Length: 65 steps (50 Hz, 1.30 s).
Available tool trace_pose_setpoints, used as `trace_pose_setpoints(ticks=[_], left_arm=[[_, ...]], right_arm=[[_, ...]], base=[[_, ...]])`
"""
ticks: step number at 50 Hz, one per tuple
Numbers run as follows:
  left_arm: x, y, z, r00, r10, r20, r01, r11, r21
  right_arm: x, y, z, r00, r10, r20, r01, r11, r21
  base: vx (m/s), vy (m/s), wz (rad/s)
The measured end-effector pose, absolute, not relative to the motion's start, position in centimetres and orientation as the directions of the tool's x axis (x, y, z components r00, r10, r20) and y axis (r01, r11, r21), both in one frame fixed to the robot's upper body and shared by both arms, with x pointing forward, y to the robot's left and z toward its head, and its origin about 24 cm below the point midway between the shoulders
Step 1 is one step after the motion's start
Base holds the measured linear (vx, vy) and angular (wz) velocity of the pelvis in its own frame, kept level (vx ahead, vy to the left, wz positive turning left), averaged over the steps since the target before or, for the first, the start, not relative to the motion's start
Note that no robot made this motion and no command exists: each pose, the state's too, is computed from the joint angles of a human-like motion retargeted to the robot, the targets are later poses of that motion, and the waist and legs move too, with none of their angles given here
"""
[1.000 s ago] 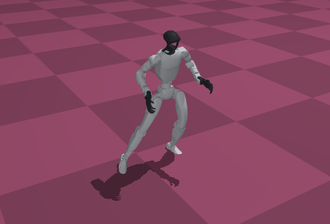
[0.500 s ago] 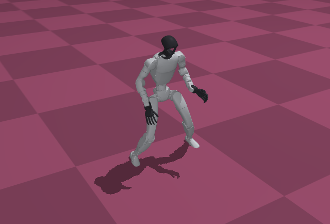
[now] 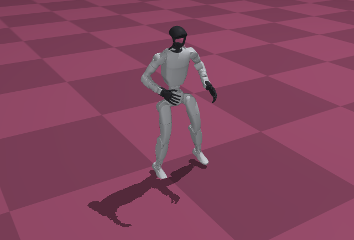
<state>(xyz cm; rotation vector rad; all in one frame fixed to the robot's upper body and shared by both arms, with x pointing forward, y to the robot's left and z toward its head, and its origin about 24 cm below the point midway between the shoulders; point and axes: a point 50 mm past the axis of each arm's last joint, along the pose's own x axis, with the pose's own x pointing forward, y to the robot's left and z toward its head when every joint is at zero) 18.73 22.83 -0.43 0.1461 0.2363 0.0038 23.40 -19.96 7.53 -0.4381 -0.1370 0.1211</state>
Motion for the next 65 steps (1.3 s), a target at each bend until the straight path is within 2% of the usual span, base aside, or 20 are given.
trace_pose_setpoints(ticks=[4,6,8,11,13,15,19,21,24,26,31,34,38,40,43,45,49,54,59,65], left_arm=[[23.0,23.3,1.3,0.984,0.088,-0.152,-0.066,0.987,0.145],[24.7,23.1,1.7,0.976,0.182,-0.116,-0.172,0.981,0.095],[25.3,21.7,2.0,0.966,0.244,-0.082,-0.247,0.969,-0.024],[25.0,18.7,3.5,0.980,0.198,0.010,-0.193,0.967,-0.166],[23.7,18.1,4.8,0.991,0.108,0.077,-0.095,0.984,-0.152],[21.5,18.8,5.0,0.996,0.051,0.078,-0.042,0.993,-0.111],[16.0,21.6,2.4,0.993,0.013,-0.115,-0.012,1.000,0.004],[15.8,22.7,2.6,0.991,-0.042,-0.123,0.056,0.992,0.114],[13.1,24.5,1.0,0.962,-0.044,-0.270,0.110,0.965,0.236],[13.2,25.7,0.9,0.955,-0.034,-0.295,0.127,0.945,0.302],[14.8,28.3,0.9,0.953,0.052,-0.299,0.075,0.915,0.398],[17.1,29.3,1.3,0.959,0.115,-0.258,0.008,0.901,0.435],[20.6,28.2,0.4,0.952,0.228,-0.206,-0.132,0.908,0.397],[22.3,26.0,-0.3,0.945,0.269,-0.188,-0.200,0.927,0.318],[24.7,22.4,-0.6,0.954,0.250,-0.167,-0.220,0.959,0.181],[25.4,20.7,-0.5,0.968,0.195,-0.158,-0.175,0.976,0.131],[25.0,18.7,-0.8,0.983,0.093,-0.158,-0.084,0.994,0.064],[24.6,17.3,-0.1,0.995,-0.008,-0.104,0.018,0.996,0.090],[25.3,17.9,0.6,0.996,-0.060,-0.073,0.076,0.970,0.230],[25.2,20.7,-0.3,0.987,-0.027,-0.160,0.070,0.961,0.268]], right_arm=[[22.9,-22.9,3.7,0.999,-0.023,-0.033,0.004,0.871,-0.492],[23.3,-24.8,0.9,0.979,-0.164,-0.122,0.055,0.787,-0.614],[23.3,-26.6,-1.0,0.944,-0.286,-0.167,0.087,0.700,-0.708],[22.1,-29.1,0.0,0.903,-0.412,-0.123,0.249,0.734,-0.632],[21.2,-29.4,2.3,0.923,-0.378,-0.076,0.284,0.799,-0.530],[20.6,-28.6,4.7,0.965,-0.262,-0.019,0.218,0.839,-0.499],[19.8,-25.7,7.2,0.999,0.045,-0.020,-0.049,0.843,-0.535],[20.5,-24.8,8.7,0.977,0.210,-0.035,-0.195,0.811,-0.551],[18.6,-25.8,7.9,0.961,0.238,-0.143,-0.277,0.835,-0.475],[18.1,-26.8,7.8,0.959,0.219,-0.181,-0.278,0.853,-0.441],[16.5,-30.9,7.1,0.972,0.003,-0.236,-0.150,0.780,-0.607],[15.4,-33.2,6.3,0.965,-0.189,-0.183,0.012,0.725,-0.688],[14.8,-35.3,2.8,0.833,-0.539,-0.125,0.324,0.658,-0.679],[15.6,-34.0,0.0,0.755,-0.634,-0.169,0.430,0.673,-0.602],[17.4,-29.3,-3.9,0.719,-0.605,-0.341,0.507,0.793,-0.338],[17.6,-26.8,-5.6,0.739,-0.539,-0.404,0.456,0.842,-0.290],[17.6,-24.3,-6.5,0.783,-0.503,-0.367,0.324,0.833,-0.450],[19.6,-23.1,-4.7,0.864,-0.434,-0.253,0.275,0.830,-0.485],[23.2,-20.8,-2.6,0.965,-0.193,-0.180,0.054,0.812,-0.581],[24.0,-19.3,-2.6,0.966,0.043,-0.255,-0.198,0.757,-0.623]], base=[[-0.22,1.24,0.42],[-0.25,1.30,0.11],[-0.20,1.46,0.51],[-0.08,1.51,0.67],[0.00,1.42,-0.24],[0.01,1.28,-1.14],[-0.12,1.08,-1.26],[-0.28,1.01,-0.31],[-0.25,0.95,0.43],[-0.25,0.74,0.38],[-0.20,0.94,0.61],[-0.24,1.21,0.27],[-0.34,1.14,-0.06],[-0.34,0.99,0.29],[-0.22,0.75,0.25],[-0.10,0.56,0.08],[-0.10,0.44,-0.02],[-0.12,0.32,-0.23],[-0.14,0.12,-0.77],[-0.08,0.08,-0.56]])
